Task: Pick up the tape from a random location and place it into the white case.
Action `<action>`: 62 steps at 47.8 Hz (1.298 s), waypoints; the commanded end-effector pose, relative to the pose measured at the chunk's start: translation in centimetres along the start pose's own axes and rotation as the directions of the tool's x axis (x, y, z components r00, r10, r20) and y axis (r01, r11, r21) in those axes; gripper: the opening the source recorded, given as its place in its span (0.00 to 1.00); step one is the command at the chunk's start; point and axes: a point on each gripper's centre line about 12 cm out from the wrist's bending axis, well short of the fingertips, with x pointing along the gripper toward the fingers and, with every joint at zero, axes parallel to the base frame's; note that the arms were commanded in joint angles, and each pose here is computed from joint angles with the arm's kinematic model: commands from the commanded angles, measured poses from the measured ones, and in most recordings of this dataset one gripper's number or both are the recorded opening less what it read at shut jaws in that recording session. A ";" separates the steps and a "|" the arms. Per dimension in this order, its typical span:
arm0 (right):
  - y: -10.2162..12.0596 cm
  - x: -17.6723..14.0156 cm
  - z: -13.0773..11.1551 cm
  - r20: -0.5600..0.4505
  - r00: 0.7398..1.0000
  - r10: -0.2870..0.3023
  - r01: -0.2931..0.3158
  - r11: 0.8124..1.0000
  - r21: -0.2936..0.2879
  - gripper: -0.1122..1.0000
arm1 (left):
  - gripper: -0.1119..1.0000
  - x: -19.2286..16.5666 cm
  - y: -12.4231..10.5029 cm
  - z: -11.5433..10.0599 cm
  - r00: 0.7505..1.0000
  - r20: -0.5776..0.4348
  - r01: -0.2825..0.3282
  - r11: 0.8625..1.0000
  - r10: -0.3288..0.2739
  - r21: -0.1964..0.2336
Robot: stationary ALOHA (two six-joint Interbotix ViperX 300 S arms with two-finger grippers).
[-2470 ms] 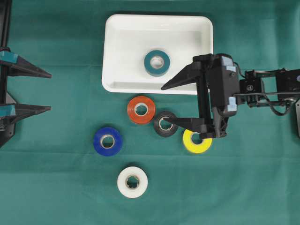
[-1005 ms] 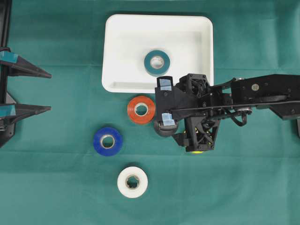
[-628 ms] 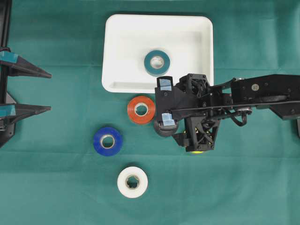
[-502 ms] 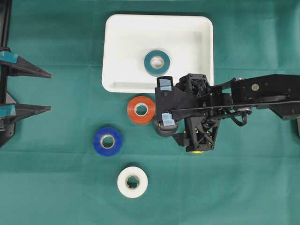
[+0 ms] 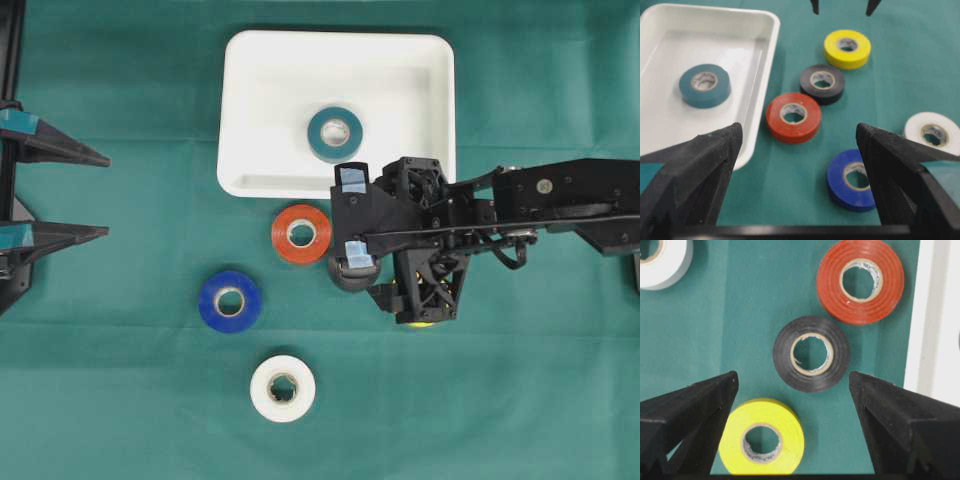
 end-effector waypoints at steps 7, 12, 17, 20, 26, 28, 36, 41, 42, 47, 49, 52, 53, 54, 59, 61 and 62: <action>0.2 0.4 0.3 0.003 1.000 0.001 -0.001 1.000 -0.001 0.92 | 0.92 0.1 0.0 0.3 1.000 0.005 0.002 1.000 -0.002 -0.003; 0.1 1.5 0.1 -0.018 1.000 -0.002 0.002 1.000 -0.001 0.93 | 0.92 0.1 0.0 0.3 1.000 0.005 0.002 1.000 -0.002 -0.006; 0.1 2.6 -0.2 -0.027 1.000 -0.004 0.004 1.000 -0.001 0.92 | 0.92 0.1 0.0 0.4 1.000 0.006 0.002 1.000 -0.002 -0.006; 0.1 3.3 -0.4 -0.030 1.000 -0.004 0.004 1.000 0.000 0.93 | 0.92 0.1 -0.1 0.3 1.000 0.005 0.003 1.000 -0.003 -0.005; 0.0 4.9 -1.1 -0.032 0.999 -0.004 0.004 1.000 0.000 0.93 | 0.92 0.1 0.0 0.4 1.000 0.006 0.002 1.000 -0.002 -0.006; 0.0 5.5 -1.3 -0.031 1.000 -0.003 0.003 1.000 0.000 0.93 | 0.92 0.1 0.0 0.3 1.000 0.005 0.002 1.000 -0.002 -0.006; -0.1 6.9 -2.0 -0.031 1.000 -0.003 0.003 1.000 -0.001 0.93 | 0.92 0.1 0.0 0.3 1.000 0.005 0.002 1.000 -0.002 -0.006; -0.2 7.6 -2.2 -0.025 1.000 -0.002 0.002 1.000 -0.001 0.93 | 0.92 0.2 0.0 0.3 1.000 0.001 0.002 1.000 -0.002 -0.006; -0.1 7.7 -2.1 -0.022 1.000 -0.001 0.001 1.000 -0.001 0.93 | 0.92 0.2 0.0 0.3 1.000 0.001 0.002 1.000 -0.002 -0.006; -0.2 8.4 -2.3 -0.022 1.000 -0.001 0.001 1.000 -0.001 0.92 | 0.92 0.3 0.0 0.2 1.000 -0.003 0.002 1.000 -0.002 -0.006; -0.2 8.7 -2.4 -0.026 1.000 -0.002 0.002 1.000 -0.001 0.92 | 0.92 0.4 0.0 0.2 1.000 -0.008 0.002 1.000 -0.002 -0.006; -0.2 9.2 -2.6 -0.035 0.999 -0.003 0.003 1.000 -0.001 0.92 | 0.92 0.5 0.0 0.1 1.000 -0.014 0.002 1.000 -0.002 -0.006; -0.2 9.4 -2.7 -0.037 0.999 -0.003 0.003 1.000 -0.001 0.92 | 0.92 0.5 0.0 0.1 1.000 -0.014 0.002 1.000 -0.002 -0.006; -0.2 9.5 -2.8 -0.040 0.999 -0.004 0.004 1.000 -0.001 0.93 | 0.92 0.5 0.0 0.1 1.000 -0.014 0.002 1.000 -0.002 -0.006; -0.2 10.1 -3.0 -0.044 0.999 -0.004 0.003 1.000 -0.002 0.92 | 0.92 0.5 0.0 0.0 1.000 -0.015 0.002 1.000 -0.002 -0.006; -0.2 10.3 -2.9 -0.040 0.999 -0.003 0.003 1.000 -0.002 0.92 | 0.92 0.5 0.0 0.1 1.000 -0.014 0.002 1.000 -0.002 -0.006; -0.1 10.3 -3.0 -0.040 0.999 -0.002 0.002 1.000 -0.004 0.92 | 0.92 0.5 0.0 0.0 1.000 -0.015 0.002 1.000 -0.002 -0.006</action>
